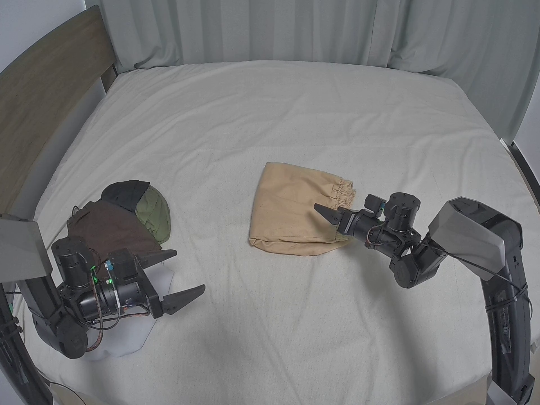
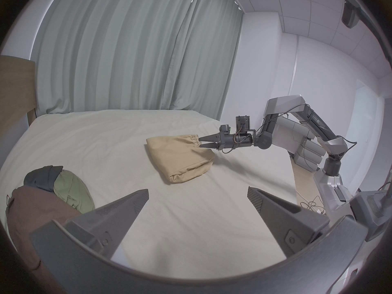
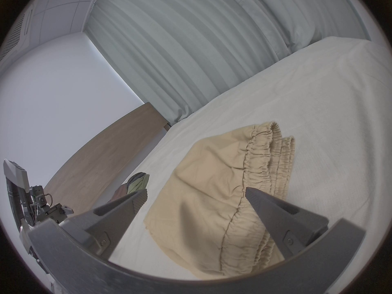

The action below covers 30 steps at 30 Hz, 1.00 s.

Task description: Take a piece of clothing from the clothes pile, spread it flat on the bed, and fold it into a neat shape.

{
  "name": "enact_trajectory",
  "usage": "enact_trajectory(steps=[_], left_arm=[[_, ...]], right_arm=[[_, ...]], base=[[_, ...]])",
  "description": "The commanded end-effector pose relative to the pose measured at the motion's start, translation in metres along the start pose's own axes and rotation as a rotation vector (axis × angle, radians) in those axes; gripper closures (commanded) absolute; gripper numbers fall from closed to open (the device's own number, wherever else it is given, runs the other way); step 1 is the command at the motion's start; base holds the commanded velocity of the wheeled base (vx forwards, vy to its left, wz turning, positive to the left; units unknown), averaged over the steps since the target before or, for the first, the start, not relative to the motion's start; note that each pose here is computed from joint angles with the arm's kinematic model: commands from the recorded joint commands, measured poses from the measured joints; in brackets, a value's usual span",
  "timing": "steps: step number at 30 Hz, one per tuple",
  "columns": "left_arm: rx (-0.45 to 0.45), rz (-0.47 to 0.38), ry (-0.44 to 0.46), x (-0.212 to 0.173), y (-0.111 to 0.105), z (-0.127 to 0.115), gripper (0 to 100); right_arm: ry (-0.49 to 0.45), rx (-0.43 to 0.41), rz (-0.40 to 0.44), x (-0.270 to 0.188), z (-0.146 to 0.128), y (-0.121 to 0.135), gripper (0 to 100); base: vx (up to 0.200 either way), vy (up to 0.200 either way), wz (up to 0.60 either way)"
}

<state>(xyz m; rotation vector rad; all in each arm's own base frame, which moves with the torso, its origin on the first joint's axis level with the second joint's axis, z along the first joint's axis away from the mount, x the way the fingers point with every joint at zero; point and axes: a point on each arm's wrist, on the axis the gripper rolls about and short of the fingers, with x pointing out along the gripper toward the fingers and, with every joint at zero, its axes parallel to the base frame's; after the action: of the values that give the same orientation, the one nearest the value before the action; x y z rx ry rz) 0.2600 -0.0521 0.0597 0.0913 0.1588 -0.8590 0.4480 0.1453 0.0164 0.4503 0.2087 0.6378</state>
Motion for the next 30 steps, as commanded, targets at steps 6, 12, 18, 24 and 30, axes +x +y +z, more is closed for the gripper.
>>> enact_trajectory(steps=[6, 12, 18, 24, 30], left_arm=[[0.102, -0.076, -0.144, -0.007, -0.030, 0.048, 0], [0.128, -0.245, -0.260, -0.029, -0.085, 0.080, 0], [0.137, -0.251, -0.345, -0.074, -0.115, 0.090, 0], [0.142, -0.131, -0.447, -0.114, -0.123, 0.098, 0], [0.136, 0.023, -0.522, -0.146, -0.130, 0.104, 0]], right_arm=[[-0.204, -0.109, 0.053, -0.045, 0.081, 0.045, 0], [-0.335, -0.373, 0.028, -0.153, 0.117, 0.096, 0], [-0.438, -0.477, -0.032, -0.262, 0.130, 0.137, 0], [-0.555, -0.537, -0.051, -0.344, 0.115, 0.172, 0], [-0.557, -0.541, -0.055, -0.384, 0.085, 0.187, 0]], base=[[0.000, 0.000, 0.00], [0.000, 0.000, 0.00], [0.000, 0.000, 0.00], [0.000, 0.000, 0.00], [0.000, 0.000, 0.00]])
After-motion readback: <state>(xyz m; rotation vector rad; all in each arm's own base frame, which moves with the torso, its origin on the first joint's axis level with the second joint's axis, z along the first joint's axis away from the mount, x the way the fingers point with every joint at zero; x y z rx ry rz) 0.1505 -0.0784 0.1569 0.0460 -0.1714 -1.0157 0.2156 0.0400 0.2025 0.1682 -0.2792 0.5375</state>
